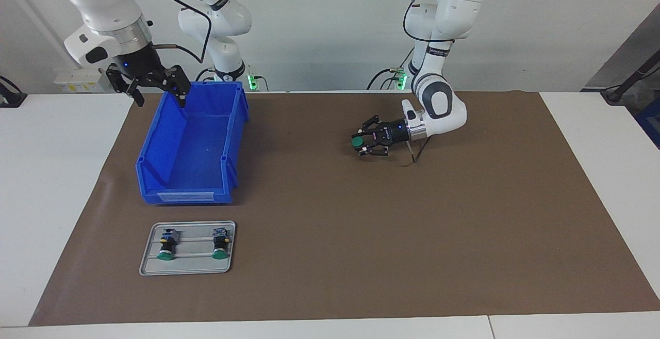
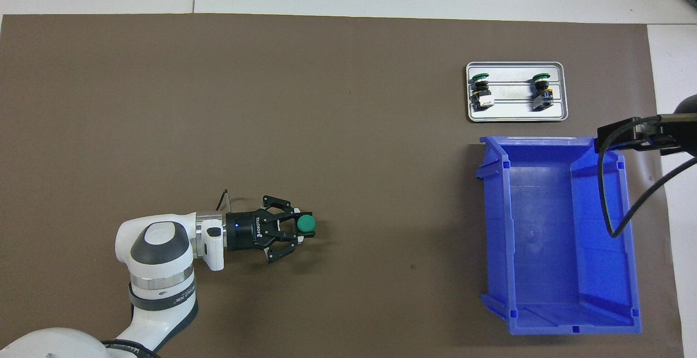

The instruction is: Place and press button with both arms

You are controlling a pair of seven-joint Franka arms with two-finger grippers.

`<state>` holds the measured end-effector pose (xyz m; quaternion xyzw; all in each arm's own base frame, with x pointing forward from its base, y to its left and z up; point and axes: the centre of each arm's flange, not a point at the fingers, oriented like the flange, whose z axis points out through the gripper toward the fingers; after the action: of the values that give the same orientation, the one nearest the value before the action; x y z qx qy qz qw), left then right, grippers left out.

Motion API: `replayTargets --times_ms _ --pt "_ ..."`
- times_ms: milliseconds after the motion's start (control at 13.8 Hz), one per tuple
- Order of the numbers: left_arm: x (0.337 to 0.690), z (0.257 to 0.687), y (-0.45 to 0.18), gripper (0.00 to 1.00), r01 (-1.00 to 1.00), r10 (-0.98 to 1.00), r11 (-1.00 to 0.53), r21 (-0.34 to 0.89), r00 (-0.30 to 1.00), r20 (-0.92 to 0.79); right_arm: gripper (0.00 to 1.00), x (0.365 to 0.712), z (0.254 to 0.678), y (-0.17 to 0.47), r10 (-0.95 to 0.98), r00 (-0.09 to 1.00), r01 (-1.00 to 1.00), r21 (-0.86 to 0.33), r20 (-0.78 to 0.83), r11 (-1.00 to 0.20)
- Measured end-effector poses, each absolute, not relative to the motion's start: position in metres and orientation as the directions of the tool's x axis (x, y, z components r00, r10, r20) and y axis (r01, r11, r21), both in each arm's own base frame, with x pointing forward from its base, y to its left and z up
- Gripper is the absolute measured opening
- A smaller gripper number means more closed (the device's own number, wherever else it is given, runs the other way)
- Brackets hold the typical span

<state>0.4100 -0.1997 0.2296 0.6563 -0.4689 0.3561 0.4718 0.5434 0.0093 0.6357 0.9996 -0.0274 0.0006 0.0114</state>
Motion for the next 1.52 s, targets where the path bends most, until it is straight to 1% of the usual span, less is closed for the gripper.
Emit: replayTargets --times_ms 940,1229,1301,1446,1518 --pt "0.414 0.230 -0.192 0.41 -0.955 -0.282 -0.132 0.265 0.292 0.914 1.00 0.543 0.636 0.009 -0.055 0.998 -0.055 0.023 0.002 -0.998" --pt "0.419 0.228 -0.183 0.48 -0.956 -0.304 -0.167 0.242 0.284 0.909 1.00 0.543 0.636 0.009 -0.055 0.998 -0.055 0.023 0.002 -0.998" --pt "0.419 0.228 -0.182 0.48 -0.956 -0.304 -0.170 0.240 0.283 0.910 1.00 0.543 0.636 0.009 -0.055 0.998 -0.055 0.023 0.002 -0.998" --pt "0.419 0.227 -0.179 0.59 -0.955 -0.310 -0.177 0.239 0.284 0.907 1.00 0.543 0.636 0.009 -0.055 0.998 -0.055 0.023 0.002 -0.998" --pt "0.420 0.227 -0.178 0.59 -0.954 -0.313 -0.181 0.238 0.285 0.906 1.00 0.543 0.636 0.009 -0.055 0.998 -0.055 0.023 0.002 -0.998"
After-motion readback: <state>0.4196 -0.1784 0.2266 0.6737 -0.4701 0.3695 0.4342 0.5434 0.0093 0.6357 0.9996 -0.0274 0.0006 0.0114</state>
